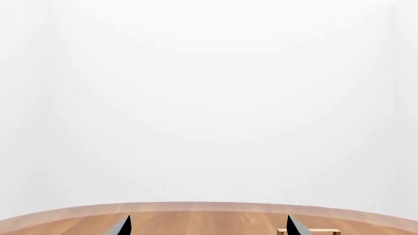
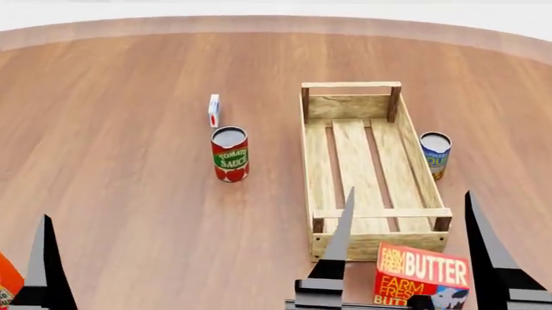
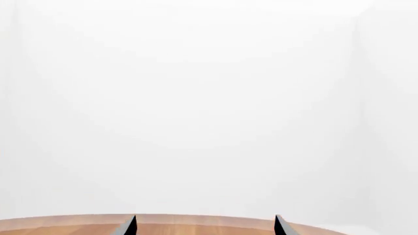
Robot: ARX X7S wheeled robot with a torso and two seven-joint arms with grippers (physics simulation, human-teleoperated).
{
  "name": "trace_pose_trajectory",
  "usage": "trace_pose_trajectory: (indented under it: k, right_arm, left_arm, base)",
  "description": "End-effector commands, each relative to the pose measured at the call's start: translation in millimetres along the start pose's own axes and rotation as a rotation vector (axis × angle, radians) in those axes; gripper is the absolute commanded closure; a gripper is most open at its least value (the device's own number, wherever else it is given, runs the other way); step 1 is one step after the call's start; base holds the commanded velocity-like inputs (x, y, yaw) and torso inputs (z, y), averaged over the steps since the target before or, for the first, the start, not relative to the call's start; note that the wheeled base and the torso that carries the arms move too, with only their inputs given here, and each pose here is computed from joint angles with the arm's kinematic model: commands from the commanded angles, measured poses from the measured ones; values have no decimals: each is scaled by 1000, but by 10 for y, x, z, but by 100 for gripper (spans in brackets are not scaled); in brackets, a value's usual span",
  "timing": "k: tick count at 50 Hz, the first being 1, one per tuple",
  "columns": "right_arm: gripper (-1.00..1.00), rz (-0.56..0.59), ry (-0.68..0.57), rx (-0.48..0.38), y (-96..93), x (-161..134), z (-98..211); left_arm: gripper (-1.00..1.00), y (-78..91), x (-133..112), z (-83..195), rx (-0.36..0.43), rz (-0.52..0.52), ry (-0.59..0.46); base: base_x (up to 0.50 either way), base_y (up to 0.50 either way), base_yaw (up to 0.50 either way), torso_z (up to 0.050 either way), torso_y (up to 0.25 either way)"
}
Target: Pick up the butter and put it in the tray.
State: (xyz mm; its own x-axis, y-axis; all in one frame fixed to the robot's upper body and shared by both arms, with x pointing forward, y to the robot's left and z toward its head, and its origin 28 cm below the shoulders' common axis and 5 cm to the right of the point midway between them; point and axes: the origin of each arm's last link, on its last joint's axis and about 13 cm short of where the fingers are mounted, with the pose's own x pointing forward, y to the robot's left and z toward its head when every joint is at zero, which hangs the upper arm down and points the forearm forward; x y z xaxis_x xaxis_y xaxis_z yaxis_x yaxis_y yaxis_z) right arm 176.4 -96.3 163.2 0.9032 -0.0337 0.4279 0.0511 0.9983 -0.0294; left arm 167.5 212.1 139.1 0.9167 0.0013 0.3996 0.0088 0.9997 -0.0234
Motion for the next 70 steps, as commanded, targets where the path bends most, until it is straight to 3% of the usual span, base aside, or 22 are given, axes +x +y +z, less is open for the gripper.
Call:
trace_pose_trajectory:
  k: [1, 41, 46, 70]
  right_arm:
    - [-100, 8, -5, 3, 8, 0, 33]
    - [-100, 15, 11, 6, 26, 10, -21]
    - [-100, 33, -24, 65, 36, 1, 1]
    - [-100, 57, -38, 68, 46, -17, 10]
  left_arm:
    - [-100, -15, -12, 33, 0, -5, -8]
    - [-100, -58, -29, -3, 0, -24, -1]
    - [-100, -58, -31, 18, -3, -25, -3]
    - [-100, -41, -30, 4, -5, -17, 0]
  base:
    - [500, 0, 0, 0, 0]
    - [494, 0, 0, 0, 1]
    - [0, 0, 0, 0, 2]
    - [-167, -459, 0, 0, 0]
